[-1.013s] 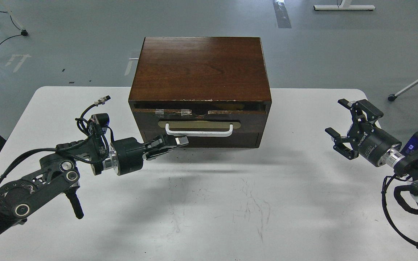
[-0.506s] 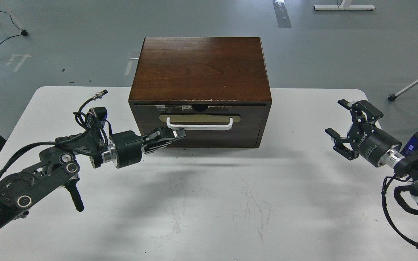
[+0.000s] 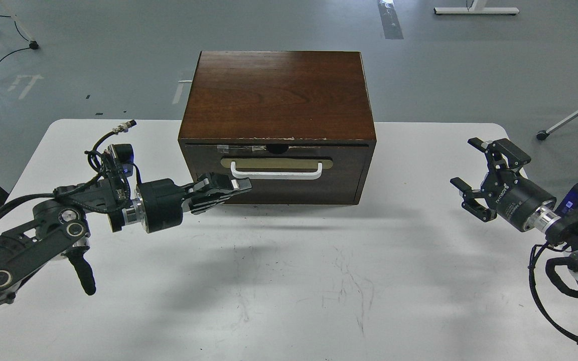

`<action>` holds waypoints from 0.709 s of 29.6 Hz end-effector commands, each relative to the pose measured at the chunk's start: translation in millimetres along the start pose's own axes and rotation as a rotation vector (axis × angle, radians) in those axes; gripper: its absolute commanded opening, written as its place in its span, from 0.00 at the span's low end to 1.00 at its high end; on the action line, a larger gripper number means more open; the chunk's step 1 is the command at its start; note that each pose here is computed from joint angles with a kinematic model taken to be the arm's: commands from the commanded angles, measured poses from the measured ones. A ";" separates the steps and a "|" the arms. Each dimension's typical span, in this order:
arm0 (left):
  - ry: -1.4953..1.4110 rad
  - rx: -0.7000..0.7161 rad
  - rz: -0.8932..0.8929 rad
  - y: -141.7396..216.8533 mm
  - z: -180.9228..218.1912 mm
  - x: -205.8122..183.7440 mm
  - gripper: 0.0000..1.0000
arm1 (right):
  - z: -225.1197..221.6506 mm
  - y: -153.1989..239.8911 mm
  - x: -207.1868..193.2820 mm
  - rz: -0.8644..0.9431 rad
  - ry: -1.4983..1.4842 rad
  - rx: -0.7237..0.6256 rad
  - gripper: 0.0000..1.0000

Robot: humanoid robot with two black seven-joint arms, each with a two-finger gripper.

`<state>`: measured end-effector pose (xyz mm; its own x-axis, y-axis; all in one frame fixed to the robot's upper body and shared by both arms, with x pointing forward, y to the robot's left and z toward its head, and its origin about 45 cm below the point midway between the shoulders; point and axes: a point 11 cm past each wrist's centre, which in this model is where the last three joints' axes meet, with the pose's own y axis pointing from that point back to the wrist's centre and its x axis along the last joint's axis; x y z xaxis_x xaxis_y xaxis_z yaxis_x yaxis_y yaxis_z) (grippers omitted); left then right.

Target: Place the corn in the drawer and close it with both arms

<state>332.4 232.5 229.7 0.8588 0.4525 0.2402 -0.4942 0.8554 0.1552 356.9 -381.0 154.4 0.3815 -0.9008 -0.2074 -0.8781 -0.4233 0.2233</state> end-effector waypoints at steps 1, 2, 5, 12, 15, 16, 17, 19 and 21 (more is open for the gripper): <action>0.149 -0.080 0.119 24.6 9.7 22.7 0.99 | -2.6 -1.6 0.3 0.006 -0.003 0.012 1.00; 0.175 -0.087 0.142 30.9 8.7 26.2 0.99 | -2.9 -1.7 0.3 0.006 -0.002 0.013 1.00; 0.257 -0.122 0.232 52.6 7.6 38.9 0.99 | -4.3 -3.2 -0.4 0.006 -0.004 0.019 1.00; 0.413 -0.204 0.462 106.5 -9.8 56.7 0.99 | -21.0 -10.6 -0.5 0.017 -0.029 0.088 1.00; 0.459 -0.207 0.530 121.6 -24.4 56.4 0.99 | -25.8 -18.1 -5.2 0.015 -0.049 0.122 1.00; 0.486 -0.199 0.557 126.5 -35.3 53.4 0.99 | -28.7 -21.4 -6.8 0.017 -0.059 0.140 1.00; 0.503 -0.189 0.576 129.9 -44.0 51.3 0.99 | -32.0 -23.4 -6.5 0.029 -0.069 0.158 1.00; 0.524 -0.185 0.598 131.6 -53.2 49.5 0.99 | -31.2 -29.1 -10.2 0.047 -0.108 0.179 1.00; 0.534 -0.182 0.610 132.3 -58.3 49.1 0.99 | -29.5 -32.5 -12.7 0.059 -0.130 0.187 1.00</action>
<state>318.6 378.1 218.0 0.4497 0.8600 -0.2413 -0.8899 0.4545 -0.0384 385.2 -366.1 180.1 0.3291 -0.9009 -0.2830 -0.9289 -0.3628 0.0747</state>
